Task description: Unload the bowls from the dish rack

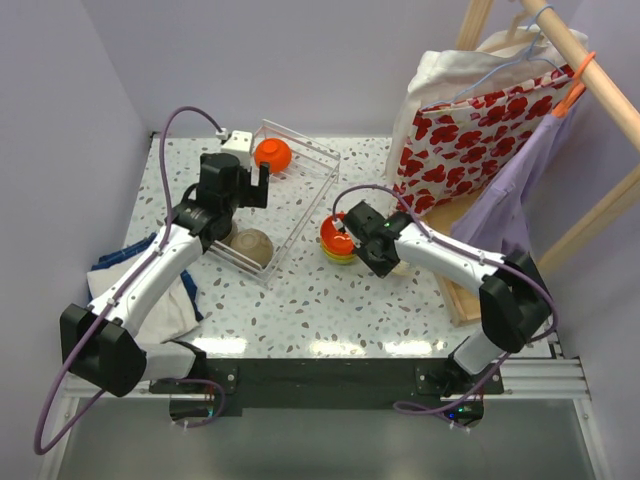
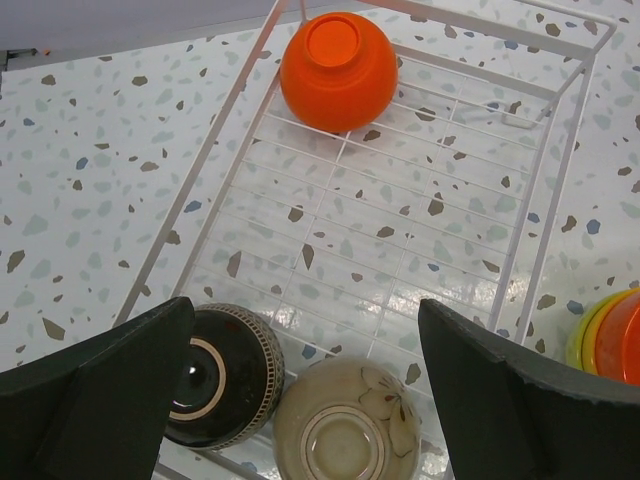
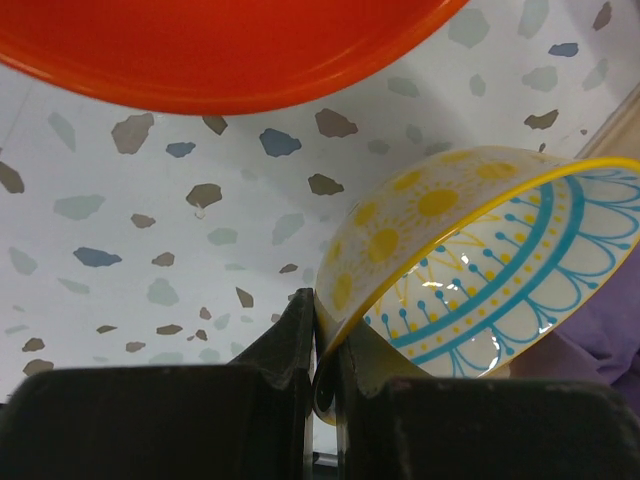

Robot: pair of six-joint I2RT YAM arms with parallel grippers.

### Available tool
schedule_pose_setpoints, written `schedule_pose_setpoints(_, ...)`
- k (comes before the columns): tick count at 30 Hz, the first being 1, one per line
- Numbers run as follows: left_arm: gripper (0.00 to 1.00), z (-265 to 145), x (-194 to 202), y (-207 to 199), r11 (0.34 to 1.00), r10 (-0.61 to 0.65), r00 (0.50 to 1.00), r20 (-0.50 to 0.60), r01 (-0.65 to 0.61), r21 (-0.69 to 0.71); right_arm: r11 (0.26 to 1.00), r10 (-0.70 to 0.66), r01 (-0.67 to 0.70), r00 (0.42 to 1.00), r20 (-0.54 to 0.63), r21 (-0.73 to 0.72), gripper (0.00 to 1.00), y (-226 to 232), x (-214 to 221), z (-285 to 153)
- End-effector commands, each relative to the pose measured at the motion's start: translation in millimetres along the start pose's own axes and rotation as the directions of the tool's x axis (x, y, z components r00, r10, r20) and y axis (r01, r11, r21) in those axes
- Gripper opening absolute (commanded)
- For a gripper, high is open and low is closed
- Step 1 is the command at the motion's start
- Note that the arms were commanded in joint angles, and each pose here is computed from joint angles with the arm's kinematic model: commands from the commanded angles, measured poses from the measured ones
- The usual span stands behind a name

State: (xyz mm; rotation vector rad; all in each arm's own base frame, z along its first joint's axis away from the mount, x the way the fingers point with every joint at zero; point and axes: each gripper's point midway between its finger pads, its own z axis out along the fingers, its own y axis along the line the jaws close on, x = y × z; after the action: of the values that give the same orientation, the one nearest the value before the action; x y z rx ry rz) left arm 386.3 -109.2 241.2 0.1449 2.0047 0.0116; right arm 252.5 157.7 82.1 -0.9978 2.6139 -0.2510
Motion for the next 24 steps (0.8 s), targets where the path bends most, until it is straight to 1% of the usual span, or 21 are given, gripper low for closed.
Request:
schedule_pose_setpoints(1,1.00,-4,-11,4,1.000,0.008,0.999,0.045,-0.007,-0.022,0.998,-0.013,0.014,1.000,-0.017,0.057,0.00,-11,-8,7)
schedule_pose_setpoints(6,1.00,-4,-9,2,1.000,0.014,0.999,0.044,-0.013,-0.022,0.996,-0.037,0.043,0.996,-0.077,0.079,0.00,-10,0,26)
schedule_pose_setpoints(12,1.00,-3,-8,2,1.000,0.018,0.999,0.043,-0.017,-0.025,0.994,-0.022,0.032,0.995,-0.100,0.102,0.00,-13,4,37)
schedule_pose_setpoints(13,1.00,-3,-8,2,1.000,0.018,0.999,0.043,-0.017,-0.024,0.994,-0.022,0.032,0.995,-0.099,0.100,0.02,-13,4,37)
schedule_pose_setpoints(14,1.00,-3,-8,2,1.000,0.016,0.999,0.043,-0.015,-0.024,0.995,-0.020,0.030,0.995,-0.102,0.098,0.05,-13,6,39)
schedule_pose_setpoints(18,1.00,-3,-8,1,1.000,0.018,0.999,0.042,-0.017,-0.022,0.996,-0.011,0.018,0.996,-0.087,0.086,0.33,-11,5,38)
schedule_pose_setpoints(19,1.00,-2,-8,1,1.000,0.018,0.999,0.041,-0.017,-0.021,0.997,-0.009,0.015,0.997,-0.080,0.080,0.36,-10,4,37)
schedule_pose_setpoints(21,1.00,-2,-8,0,1.000,0.016,0.999,0.042,-0.016,-0.017,0.997,-0.006,0.011,0.997,-0.075,0.072,0.46,-9,4,36)
schedule_pose_setpoints(24,1.00,-2,-7,0,1.000,0.018,0.999,0.041,-0.018,-0.015,0.998,-0.001,0.005,0.997,-0.072,0.055,0.52,-7,4,32)
